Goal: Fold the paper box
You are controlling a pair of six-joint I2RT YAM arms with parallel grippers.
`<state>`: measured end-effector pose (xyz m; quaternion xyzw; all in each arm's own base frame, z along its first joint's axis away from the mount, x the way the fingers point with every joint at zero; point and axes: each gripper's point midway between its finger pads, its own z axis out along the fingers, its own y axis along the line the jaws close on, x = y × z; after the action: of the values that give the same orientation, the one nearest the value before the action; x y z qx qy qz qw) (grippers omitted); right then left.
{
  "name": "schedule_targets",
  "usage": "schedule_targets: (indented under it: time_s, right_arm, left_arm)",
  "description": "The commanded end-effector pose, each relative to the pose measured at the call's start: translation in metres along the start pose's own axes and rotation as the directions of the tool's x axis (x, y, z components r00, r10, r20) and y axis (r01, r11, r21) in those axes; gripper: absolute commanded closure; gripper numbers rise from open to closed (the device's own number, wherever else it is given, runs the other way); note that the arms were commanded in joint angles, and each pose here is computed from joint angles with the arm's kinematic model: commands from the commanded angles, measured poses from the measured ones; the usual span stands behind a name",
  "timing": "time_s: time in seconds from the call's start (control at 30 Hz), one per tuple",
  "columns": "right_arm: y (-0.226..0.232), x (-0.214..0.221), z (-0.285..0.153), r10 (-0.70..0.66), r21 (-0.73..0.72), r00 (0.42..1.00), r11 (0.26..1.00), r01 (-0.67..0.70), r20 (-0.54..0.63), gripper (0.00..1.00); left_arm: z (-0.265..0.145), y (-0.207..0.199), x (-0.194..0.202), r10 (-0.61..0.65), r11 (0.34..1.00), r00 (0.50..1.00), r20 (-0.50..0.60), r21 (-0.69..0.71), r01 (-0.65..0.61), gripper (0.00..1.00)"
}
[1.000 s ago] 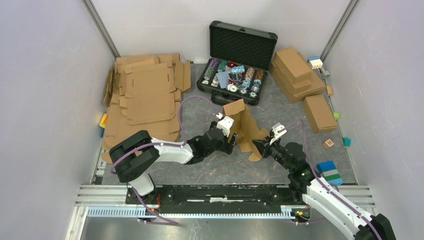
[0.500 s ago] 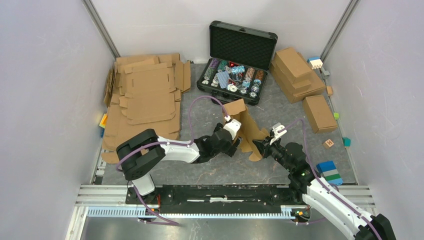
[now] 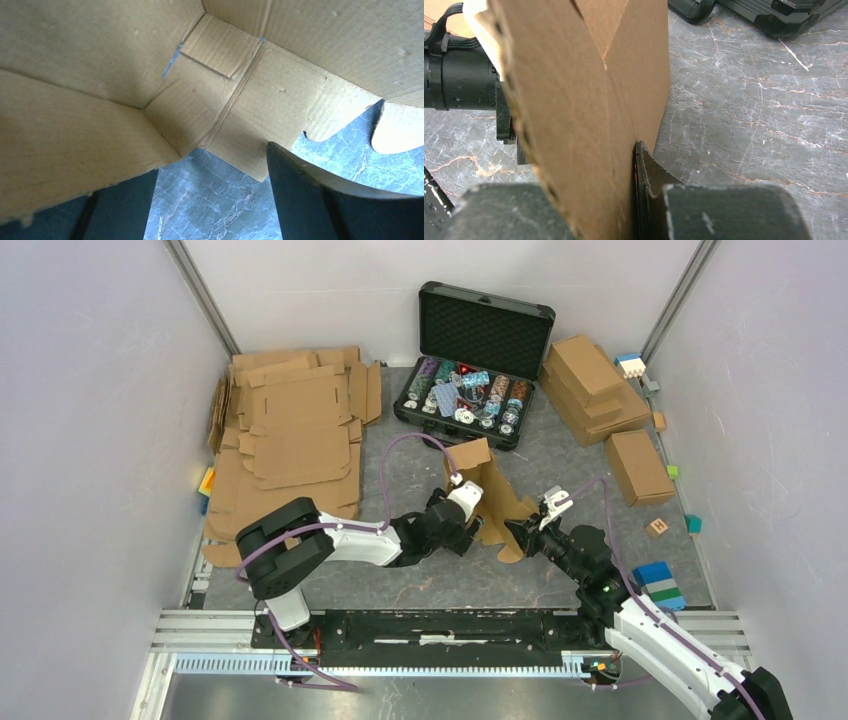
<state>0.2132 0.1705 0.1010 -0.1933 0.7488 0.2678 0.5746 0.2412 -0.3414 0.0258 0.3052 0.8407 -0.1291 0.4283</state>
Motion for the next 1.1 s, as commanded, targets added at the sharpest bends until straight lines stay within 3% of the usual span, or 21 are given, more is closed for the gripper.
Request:
schedule_targets:
  time_s: [0.0,0.23,0.4,0.57,0.77,0.9,1.07]
  right_arm:
    - [0.005,0.002,0.0,0.008,-0.017,1.0,1.0,-0.009,-0.018,0.88]
    - [0.005,0.001,0.0,-0.002,-0.016,1.0,1.0,0.002,-0.019,0.88]
    - [0.005,-0.001,0.0,-0.004,-0.019,1.0,1.0,0.004,-0.014,0.88]
    - [0.006,-0.003,0.0,-0.004,-0.023,1.0,1.0,0.004,-0.013,0.89]
    - [0.007,-0.003,0.0,-0.004,-0.024,1.0,1.0,0.004,-0.016,0.89]
    - [0.007,-0.002,0.0,-0.003,-0.024,1.0,1.0,0.002,-0.015,0.89]
    - [0.007,-0.003,0.0,-0.003,-0.026,1.0,1.0,0.002,-0.012,0.89]
  left_arm:
    - [-0.011,0.004,-0.027,-0.009,1.0,0.992,0.123,-0.001,0.009,0.11]
    - [-0.016,0.017,-0.044,-0.162,0.979,0.97,0.181,0.152,0.135,0.05]
    - [-0.025,0.002,-0.055,-0.122,0.961,0.967,0.226,0.27,0.059,0.04]
    - [-0.026,-0.02,-0.054,-0.111,0.921,0.976,0.186,0.389,0.031,0.07]
    - [-0.023,-0.02,-0.052,-0.131,0.922,0.976,0.171,0.382,0.057,0.09]
    - [-0.028,-0.021,-0.05,-0.115,0.918,0.977,0.181,0.395,0.035,0.0]
    - [-0.02,-0.01,-0.048,-0.099,0.944,0.979,0.179,0.329,0.036,0.05]
